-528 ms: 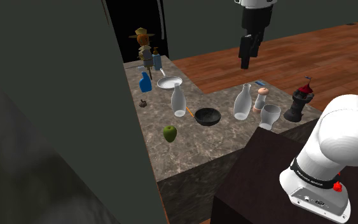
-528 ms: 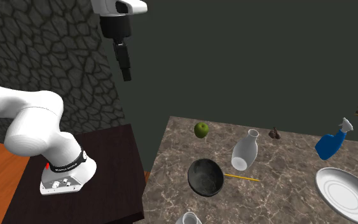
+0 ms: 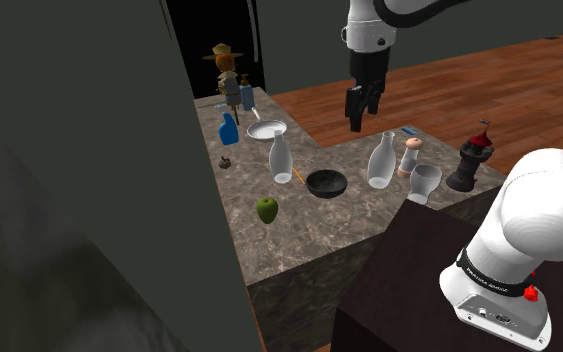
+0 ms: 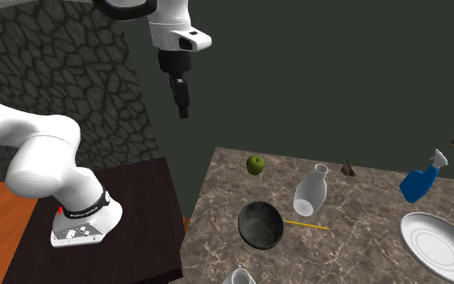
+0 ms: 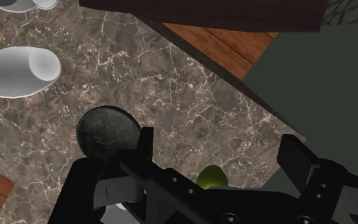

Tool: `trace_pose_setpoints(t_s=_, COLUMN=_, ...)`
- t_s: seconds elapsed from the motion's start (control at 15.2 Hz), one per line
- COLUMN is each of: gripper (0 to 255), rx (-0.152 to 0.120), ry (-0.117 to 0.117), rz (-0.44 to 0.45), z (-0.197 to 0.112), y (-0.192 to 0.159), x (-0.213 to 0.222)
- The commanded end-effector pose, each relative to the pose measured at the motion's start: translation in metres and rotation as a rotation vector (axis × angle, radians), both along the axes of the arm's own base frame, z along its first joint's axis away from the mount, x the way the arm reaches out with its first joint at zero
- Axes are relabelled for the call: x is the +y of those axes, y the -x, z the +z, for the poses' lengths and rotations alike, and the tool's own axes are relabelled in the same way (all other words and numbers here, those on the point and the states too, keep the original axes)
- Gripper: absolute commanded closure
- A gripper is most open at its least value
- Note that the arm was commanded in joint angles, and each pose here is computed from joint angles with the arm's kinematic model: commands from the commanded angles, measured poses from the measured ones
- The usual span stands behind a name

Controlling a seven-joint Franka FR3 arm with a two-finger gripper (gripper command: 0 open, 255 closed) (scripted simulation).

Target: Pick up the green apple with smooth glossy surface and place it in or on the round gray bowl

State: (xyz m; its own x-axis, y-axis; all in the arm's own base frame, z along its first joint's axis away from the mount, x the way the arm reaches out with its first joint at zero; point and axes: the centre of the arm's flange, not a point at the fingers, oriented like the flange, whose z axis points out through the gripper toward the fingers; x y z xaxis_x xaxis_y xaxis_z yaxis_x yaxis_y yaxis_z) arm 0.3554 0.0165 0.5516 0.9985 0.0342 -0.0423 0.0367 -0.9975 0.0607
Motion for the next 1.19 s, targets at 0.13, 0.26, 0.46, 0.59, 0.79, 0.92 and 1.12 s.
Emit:
trace_pose_setpoints(t_s=0.13, gripper=0, rx=0.008, ry=-0.018, rz=-0.023, z=-0.040, y=-0.034, x=0.005)
trace_pose_setpoints(t_s=0.26, gripper=0, rx=0.013, ry=-0.026, rz=-0.035, z=-0.061, y=-0.051, x=0.008)
trace_pose_setpoints(t_s=0.46, gripper=0, rx=0.020, ry=-0.039, rz=-0.052, z=-0.092, y=-0.076, x=0.013)
trace_pose_setpoints(t_s=0.59, gripper=0, rx=0.025, ry=-0.048, rz=-0.064, z=-0.113, y=-0.092, x=0.016)
trace_pose_setpoints(t_s=0.79, gripper=0, rx=0.033, ry=-0.061, rz=-0.081, z=-0.144, y=-0.117, x=0.021)
trace_pose_setpoints(t_s=0.92, gripper=0, rx=0.037, ry=-0.069, rz=-0.092, z=-0.165, y=-0.133, x=0.024)
trace_pose_setpoints(t_s=1.12, gripper=0, rx=0.045, ry=-0.082, rz=-0.109, z=-0.196, y=-0.158, x=0.029)
